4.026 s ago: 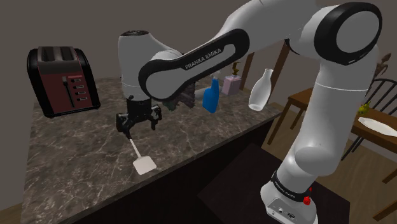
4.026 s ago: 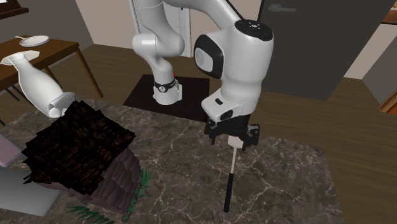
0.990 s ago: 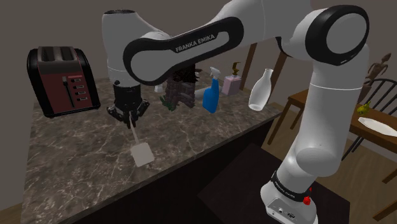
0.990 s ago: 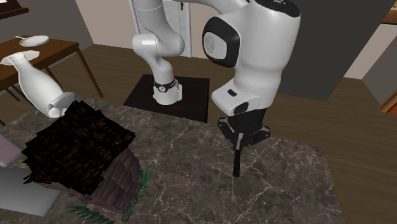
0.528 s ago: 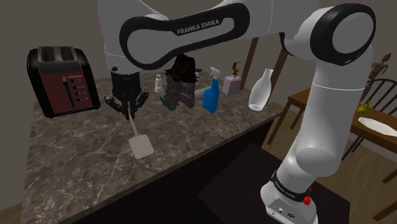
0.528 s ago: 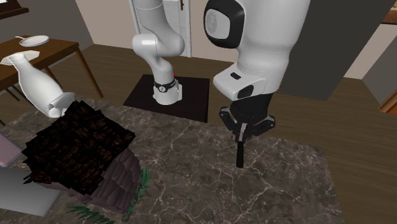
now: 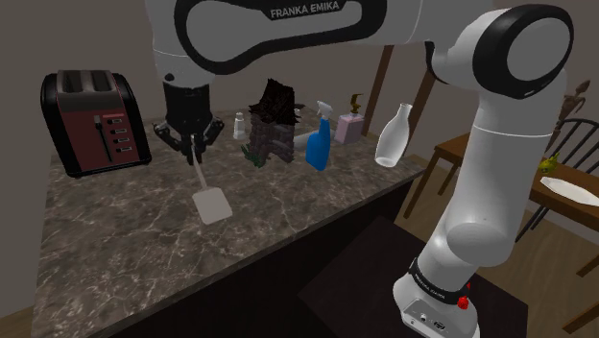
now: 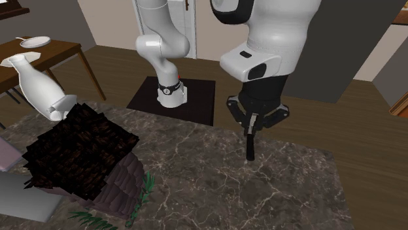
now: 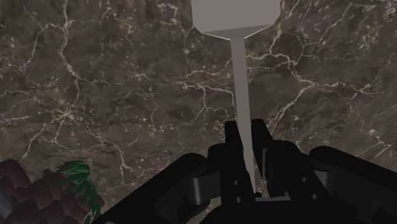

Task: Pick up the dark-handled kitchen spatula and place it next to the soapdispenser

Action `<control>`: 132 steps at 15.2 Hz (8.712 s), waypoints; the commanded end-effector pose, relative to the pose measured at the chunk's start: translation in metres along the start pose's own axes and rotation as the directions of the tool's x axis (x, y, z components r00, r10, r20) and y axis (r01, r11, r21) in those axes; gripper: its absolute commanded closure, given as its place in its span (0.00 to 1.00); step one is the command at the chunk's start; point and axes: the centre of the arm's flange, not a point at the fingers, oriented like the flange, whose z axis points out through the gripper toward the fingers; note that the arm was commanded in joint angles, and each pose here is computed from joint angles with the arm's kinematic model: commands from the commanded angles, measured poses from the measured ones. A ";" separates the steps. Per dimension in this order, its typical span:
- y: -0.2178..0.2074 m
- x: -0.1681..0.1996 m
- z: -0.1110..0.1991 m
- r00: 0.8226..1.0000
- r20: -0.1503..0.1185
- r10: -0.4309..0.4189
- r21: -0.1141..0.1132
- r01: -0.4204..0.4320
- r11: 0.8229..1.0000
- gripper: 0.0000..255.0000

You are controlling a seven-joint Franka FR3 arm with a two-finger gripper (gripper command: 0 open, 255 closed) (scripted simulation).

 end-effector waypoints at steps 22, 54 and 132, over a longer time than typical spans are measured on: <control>-0.001 0.008 -0.121 1.000 0.000 0.000 0.000 0.000 1.000 1.00; 0.393 0.052 -0.127 1.000 0.000 0.000 0.000 0.000 1.000 1.00; 0.611 0.056 0.166 1.000 0.000 0.000 0.000 0.000 1.000 1.00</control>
